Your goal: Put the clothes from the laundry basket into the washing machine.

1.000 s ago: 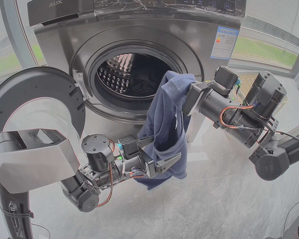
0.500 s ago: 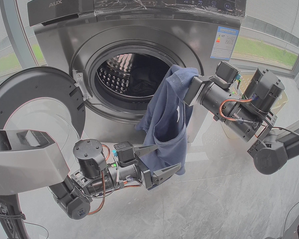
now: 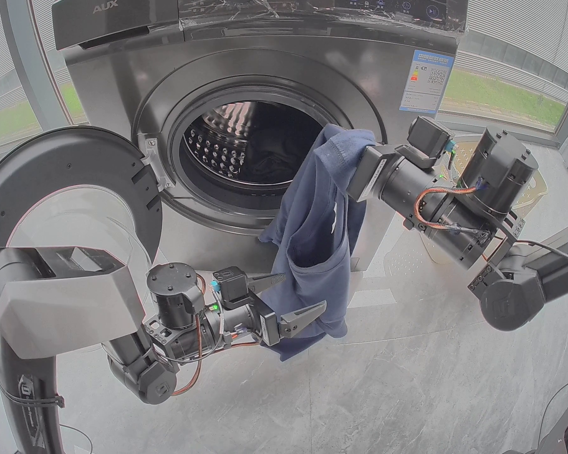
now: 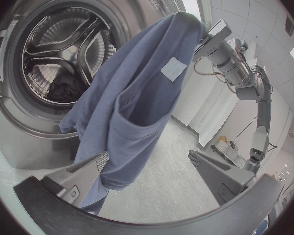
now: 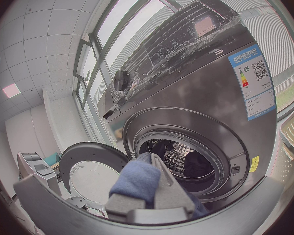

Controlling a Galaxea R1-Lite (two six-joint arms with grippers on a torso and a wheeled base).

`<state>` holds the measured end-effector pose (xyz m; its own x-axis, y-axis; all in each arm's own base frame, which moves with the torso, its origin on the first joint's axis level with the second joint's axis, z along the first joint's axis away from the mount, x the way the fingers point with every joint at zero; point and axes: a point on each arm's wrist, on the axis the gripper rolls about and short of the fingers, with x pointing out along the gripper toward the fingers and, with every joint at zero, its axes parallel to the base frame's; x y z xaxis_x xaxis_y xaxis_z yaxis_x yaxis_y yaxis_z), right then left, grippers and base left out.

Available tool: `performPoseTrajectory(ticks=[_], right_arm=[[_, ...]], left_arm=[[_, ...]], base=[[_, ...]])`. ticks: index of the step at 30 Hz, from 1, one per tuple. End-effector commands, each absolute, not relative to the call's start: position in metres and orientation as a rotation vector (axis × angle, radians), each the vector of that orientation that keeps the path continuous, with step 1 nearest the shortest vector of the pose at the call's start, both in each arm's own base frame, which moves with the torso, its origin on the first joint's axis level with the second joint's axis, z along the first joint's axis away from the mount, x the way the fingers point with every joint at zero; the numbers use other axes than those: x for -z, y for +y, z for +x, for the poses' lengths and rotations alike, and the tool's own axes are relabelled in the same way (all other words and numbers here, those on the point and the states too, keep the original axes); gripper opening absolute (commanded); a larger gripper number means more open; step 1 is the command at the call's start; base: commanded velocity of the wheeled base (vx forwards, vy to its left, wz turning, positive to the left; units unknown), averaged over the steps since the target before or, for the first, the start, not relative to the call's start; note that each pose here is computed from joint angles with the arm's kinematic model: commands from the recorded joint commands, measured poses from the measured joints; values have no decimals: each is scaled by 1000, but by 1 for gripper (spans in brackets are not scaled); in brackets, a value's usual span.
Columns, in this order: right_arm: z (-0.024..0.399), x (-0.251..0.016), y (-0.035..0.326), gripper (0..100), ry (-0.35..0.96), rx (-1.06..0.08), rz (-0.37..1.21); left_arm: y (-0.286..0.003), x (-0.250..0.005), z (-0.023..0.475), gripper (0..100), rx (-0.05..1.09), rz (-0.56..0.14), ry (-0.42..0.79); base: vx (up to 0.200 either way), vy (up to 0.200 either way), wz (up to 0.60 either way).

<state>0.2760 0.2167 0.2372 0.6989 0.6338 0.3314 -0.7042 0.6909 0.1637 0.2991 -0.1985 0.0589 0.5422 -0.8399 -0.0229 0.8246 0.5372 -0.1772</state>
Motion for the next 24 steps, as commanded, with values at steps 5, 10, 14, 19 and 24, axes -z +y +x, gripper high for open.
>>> performPoseTrajectory(ticks=[5,10,14,19,24], right_arm=[[275,-237,219,0,-258,-764,291],[276,-236,221,0,-256,-764,291],[276,-236,220,0,-254,-764,292],[276,-234,221,0,-249,-764,290],[277,-232,222,0,-248,-764,290]], left_arm=[[-201,-44,317,100,972,-158,112],[-205,-41,328,100,968,-161,88],[-206,-46,337,100,962,-166,51],[-207,-60,343,100,955,-173,-5],[-210,-63,341,100,965,-172,-18]], base=[[0,0,0],[0,0,0],[0,0,0],[0,0,0],[0,0,0]])
